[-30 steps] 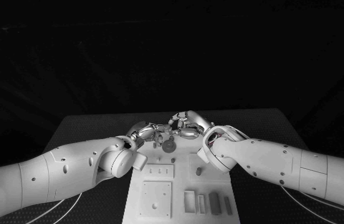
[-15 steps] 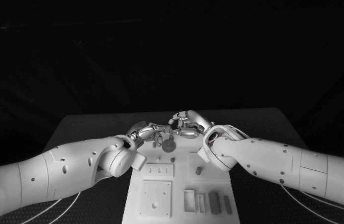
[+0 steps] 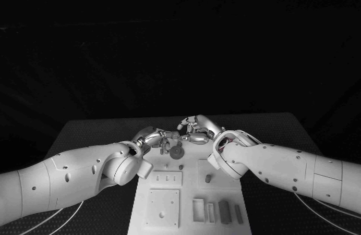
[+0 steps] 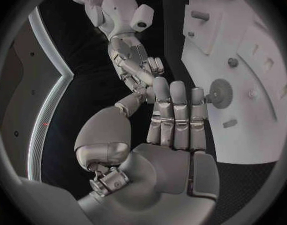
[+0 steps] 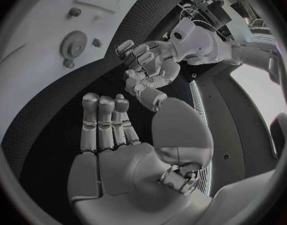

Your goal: Assemble the parts on the task board

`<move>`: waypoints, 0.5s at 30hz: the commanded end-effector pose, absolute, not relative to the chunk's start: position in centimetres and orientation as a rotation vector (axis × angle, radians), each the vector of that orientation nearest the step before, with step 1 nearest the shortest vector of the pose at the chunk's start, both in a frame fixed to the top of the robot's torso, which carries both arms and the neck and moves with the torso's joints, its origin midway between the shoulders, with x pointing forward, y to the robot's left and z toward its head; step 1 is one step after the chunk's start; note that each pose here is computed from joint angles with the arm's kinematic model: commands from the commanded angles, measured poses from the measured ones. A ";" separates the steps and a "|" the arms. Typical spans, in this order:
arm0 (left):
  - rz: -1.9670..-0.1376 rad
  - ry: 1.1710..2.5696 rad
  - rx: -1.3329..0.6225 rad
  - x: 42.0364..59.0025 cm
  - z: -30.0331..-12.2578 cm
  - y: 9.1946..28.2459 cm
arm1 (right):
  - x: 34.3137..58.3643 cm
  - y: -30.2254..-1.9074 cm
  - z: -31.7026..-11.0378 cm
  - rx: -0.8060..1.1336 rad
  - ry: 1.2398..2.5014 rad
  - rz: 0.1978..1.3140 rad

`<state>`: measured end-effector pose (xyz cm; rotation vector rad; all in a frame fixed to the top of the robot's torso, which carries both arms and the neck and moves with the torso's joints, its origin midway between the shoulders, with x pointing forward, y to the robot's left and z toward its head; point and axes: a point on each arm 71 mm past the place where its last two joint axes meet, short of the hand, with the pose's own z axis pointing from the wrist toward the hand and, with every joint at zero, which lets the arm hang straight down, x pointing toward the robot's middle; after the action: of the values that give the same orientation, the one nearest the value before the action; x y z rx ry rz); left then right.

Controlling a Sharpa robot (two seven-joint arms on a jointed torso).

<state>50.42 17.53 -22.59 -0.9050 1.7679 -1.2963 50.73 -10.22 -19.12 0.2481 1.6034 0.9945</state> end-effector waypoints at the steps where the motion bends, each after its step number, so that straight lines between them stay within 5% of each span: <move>1: -1.329 1.805 -0.870 50.1 -22.7 16.9 | 50.9 -10.3 -18.9 0.250 1.592 0.993; 15: -1.307 1.796 -0.866 50.2 -22.8 17.2 | 50.9 -10.6 -18.9 0.246 1.596 1.001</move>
<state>50.30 17.52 -22.82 -0.8949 1.7800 -1.2928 51.00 -10.61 -18.94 0.2539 1.5986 0.9862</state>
